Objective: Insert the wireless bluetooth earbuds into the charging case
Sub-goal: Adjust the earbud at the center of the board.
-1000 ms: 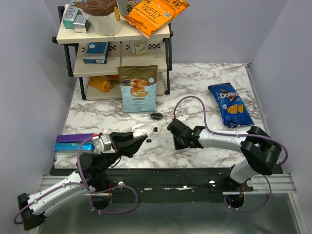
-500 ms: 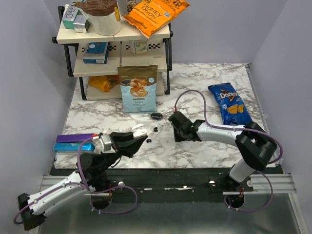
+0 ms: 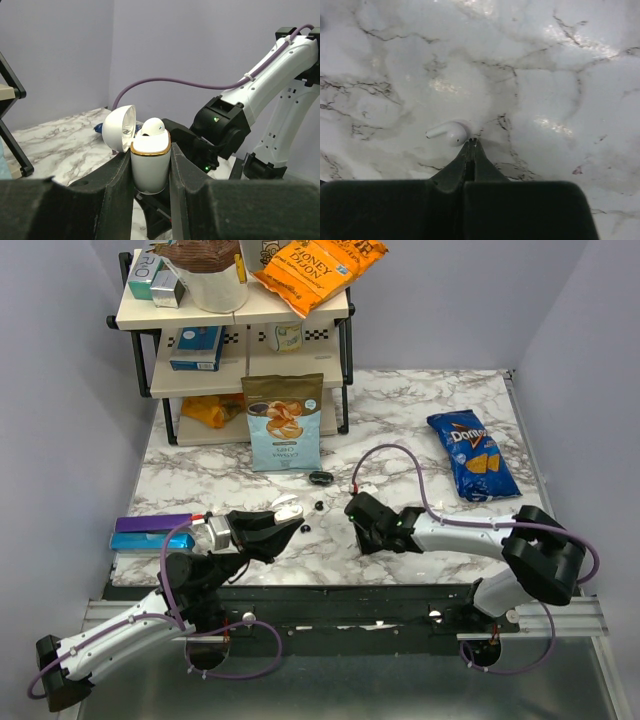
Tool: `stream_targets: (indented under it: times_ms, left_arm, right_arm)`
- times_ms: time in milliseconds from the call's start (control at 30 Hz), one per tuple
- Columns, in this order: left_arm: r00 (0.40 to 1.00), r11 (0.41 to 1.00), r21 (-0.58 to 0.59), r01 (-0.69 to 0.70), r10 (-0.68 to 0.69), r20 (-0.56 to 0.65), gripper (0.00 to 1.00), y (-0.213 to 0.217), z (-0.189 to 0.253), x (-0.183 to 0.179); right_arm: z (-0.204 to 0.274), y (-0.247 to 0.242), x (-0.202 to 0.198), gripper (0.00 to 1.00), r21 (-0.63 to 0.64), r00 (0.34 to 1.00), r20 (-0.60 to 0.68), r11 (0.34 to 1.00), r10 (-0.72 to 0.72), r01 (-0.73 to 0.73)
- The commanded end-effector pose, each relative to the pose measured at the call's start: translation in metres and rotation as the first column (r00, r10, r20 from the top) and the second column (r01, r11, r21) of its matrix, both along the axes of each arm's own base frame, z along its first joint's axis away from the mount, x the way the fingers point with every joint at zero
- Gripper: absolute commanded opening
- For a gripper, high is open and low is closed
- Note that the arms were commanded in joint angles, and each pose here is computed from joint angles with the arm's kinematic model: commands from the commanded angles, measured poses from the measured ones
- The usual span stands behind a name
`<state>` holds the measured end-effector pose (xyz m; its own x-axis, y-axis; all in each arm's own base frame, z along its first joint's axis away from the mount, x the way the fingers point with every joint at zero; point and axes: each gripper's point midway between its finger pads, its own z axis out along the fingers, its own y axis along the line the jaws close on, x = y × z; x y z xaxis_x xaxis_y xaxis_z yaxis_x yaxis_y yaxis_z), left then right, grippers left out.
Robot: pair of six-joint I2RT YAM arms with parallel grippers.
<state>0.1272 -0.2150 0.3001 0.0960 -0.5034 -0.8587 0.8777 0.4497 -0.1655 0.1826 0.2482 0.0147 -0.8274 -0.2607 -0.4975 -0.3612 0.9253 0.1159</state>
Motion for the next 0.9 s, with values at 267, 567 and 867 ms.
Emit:
stream_targets:
  times_ms: [267, 567, 867]
  left_arm:
    - [1.0, 1.0, -0.015, 0.022, -0.022, 0.007, 0.0, 0.002, 0.005, -0.006]
    - [1.0, 1.0, -0.011, 0.02, -0.02, 0.005, 0.0, 0.001, 0.004, -0.005]
    - [1.0, 1.0, -0.005, 0.02, -0.02, 0.003, 0.0, 0.001, 0.001, -0.005]
  right_arm:
    - [-0.037, -0.011, -0.031, 0.01, -0.127, 0.99, -0.137, 0.992, -0.006, -0.012]
    - [-0.046, -0.012, -0.01, 0.0, -0.164, 0.994, -0.113, 0.986, -0.009, -0.009]
    - [-0.046, -0.019, 0.032, 0.0, -0.19, 0.997, -0.073, 0.982, -0.034, 0.019]
